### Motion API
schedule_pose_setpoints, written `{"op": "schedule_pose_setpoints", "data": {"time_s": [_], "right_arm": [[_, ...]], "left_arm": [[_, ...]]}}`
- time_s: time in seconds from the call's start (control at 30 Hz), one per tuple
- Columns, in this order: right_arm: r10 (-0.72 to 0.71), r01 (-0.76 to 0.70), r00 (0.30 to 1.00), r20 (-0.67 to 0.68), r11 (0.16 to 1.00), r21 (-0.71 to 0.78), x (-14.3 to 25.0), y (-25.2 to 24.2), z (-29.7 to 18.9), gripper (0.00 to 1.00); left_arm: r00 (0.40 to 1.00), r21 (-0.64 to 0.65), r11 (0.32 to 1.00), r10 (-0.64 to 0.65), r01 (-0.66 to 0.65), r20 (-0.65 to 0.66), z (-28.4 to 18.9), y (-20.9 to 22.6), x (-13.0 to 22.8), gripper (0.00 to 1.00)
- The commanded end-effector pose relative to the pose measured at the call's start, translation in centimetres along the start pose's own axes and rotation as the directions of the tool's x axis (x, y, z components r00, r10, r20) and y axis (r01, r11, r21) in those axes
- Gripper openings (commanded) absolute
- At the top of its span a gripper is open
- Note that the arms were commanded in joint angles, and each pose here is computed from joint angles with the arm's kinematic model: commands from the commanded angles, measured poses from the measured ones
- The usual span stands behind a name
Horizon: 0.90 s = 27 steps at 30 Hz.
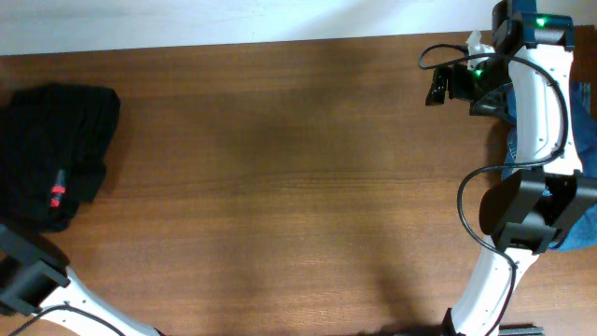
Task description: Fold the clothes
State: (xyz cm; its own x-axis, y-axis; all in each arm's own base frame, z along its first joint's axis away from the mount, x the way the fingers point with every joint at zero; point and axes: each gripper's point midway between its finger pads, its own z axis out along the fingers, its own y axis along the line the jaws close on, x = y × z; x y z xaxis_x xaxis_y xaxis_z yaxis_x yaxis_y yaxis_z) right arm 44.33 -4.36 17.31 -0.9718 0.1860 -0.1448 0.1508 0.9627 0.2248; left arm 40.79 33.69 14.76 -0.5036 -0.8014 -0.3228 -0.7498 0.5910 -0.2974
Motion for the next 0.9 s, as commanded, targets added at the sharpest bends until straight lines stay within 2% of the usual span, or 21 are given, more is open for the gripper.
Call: {"op": "schedule_pose_setpoints", "data": {"time_s": [0.0,0.13,0.33,0.43,0.7,0.87], "right_arm": [[-0.003,0.003,0.999,0.042,1.000,0.005,-0.3,0.2,-1.5,0.99],[-0.003,0.003,0.999,0.042,1.000,0.005,-0.3,0.2,-1.5,0.99],[-0.003,0.003,0.999,0.042,1.000,0.005,-0.3,0.2,-1.5,0.99],[-0.003,0.003,0.999,0.042,1.000,0.005,-0.3,0.2,-1.5,0.99],[-0.003,0.003,0.999,0.042,1.000,0.005,-0.3,0.2,-1.5,0.99],[-0.003,0.003,0.999,0.042,1.000,0.005,-0.3,0.2,-1.5,0.99]], "left_arm": [[0.996,0.134,0.990,0.041,-0.052,0.084,-5.4,-5.0,-0.7,0.02],[0.994,0.133,0.987,0.085,-0.093,0.062,-4.8,-7.2,0.6,0.03],[0.991,-0.046,0.991,0.126,-0.124,0.039,-3.2,-6.3,1.7,0.03],[0.992,-0.076,0.990,0.123,-0.120,0.029,-3.2,-5.7,1.9,0.03],[0.999,-0.283,0.959,0.031,-0.021,0.033,-4.3,0.0,1.7,0.03],[0.999,-0.311,0.950,-0.009,0.020,0.036,-4.6,2.3,1.4,0.04]]}}
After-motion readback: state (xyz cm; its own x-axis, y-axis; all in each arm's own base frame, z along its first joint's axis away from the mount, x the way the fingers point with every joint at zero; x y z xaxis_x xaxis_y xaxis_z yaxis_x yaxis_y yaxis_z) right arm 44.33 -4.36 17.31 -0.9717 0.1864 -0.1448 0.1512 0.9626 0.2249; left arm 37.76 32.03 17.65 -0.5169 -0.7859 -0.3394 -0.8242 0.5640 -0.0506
